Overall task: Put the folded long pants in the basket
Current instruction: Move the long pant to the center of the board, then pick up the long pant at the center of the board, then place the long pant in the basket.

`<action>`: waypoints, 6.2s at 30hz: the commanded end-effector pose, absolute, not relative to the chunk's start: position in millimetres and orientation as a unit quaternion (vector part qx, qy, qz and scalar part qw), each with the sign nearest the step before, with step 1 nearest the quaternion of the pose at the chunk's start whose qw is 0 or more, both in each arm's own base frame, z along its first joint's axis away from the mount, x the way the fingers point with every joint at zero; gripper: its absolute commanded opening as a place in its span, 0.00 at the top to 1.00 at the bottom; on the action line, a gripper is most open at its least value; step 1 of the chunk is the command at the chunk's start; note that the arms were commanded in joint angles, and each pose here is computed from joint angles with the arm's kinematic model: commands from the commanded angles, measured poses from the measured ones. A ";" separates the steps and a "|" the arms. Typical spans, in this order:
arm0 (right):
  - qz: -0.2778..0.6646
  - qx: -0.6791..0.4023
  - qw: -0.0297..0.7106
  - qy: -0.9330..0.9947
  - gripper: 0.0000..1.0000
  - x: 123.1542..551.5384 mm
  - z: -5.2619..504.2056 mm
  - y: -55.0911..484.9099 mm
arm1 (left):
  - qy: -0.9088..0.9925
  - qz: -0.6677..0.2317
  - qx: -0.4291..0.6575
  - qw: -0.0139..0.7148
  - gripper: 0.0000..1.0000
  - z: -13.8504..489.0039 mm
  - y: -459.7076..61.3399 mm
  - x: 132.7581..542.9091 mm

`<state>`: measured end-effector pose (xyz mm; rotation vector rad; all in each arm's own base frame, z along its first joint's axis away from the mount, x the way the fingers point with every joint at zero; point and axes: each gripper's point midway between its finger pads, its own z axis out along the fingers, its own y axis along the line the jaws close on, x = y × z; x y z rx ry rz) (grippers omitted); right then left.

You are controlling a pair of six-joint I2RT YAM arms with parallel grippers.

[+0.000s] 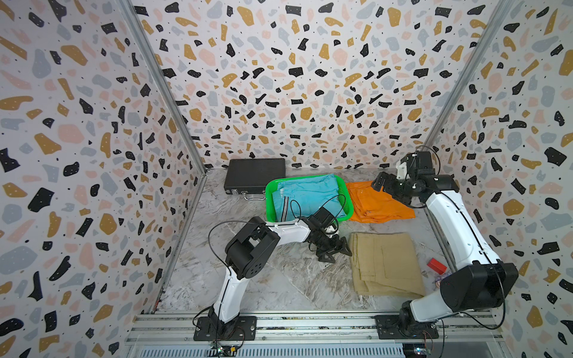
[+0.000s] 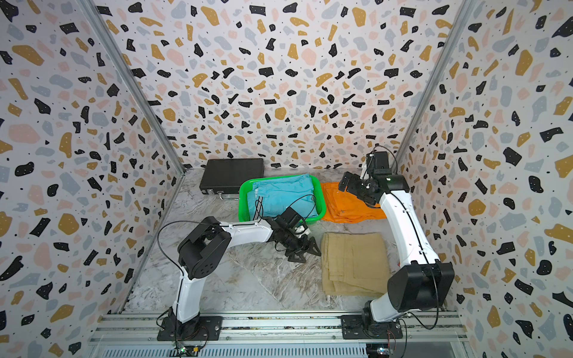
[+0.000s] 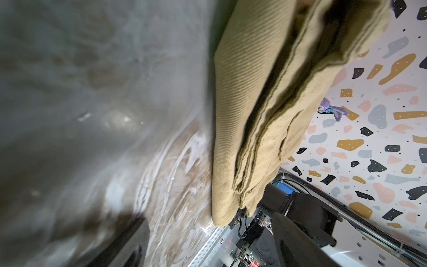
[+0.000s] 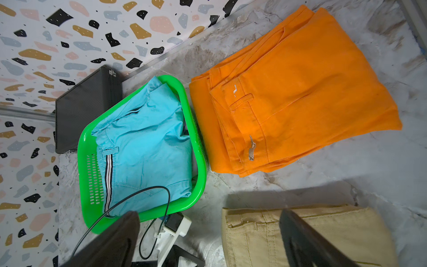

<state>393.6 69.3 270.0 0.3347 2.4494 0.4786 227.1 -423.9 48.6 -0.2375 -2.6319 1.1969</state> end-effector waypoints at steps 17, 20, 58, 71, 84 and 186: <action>0.199 0.092 0.262 0.940 0.00 377.7 234.3 79.6 | -0.935 0.352 -0.035 0.040 0.12 6.2 -427.1 238.0; 0.196 0.095 0.256 0.942 0.00 377.6 226.4 78.8 | -0.931 0.357 -0.060 0.052 0.12 9.4 -431.9 239.2; 0.277 0.146 0.156 0.937 0.00 288.2 165.0 100.0 | -0.943 0.317 -0.096 0.010 1.00 70.6 -298.8 212.5; 0.324 0.216 0.007 0.921 0.04 210.3 59.9 120.3 | -0.954 0.286 -0.077 0.036 1.00 44.3 -279.8 206.1; 0.284 0.188 -0.012 0.940 0.66 206.9 29.4 126.3 | -0.955 0.285 -0.074 0.046 1.00 38.6 -280.4 207.8; 0.290 0.034 0.078 0.953 1.00 498.2 118.2 215.2 | -0.940 0.317 0.128 0.001 1.00 81.7 -169.2 462.8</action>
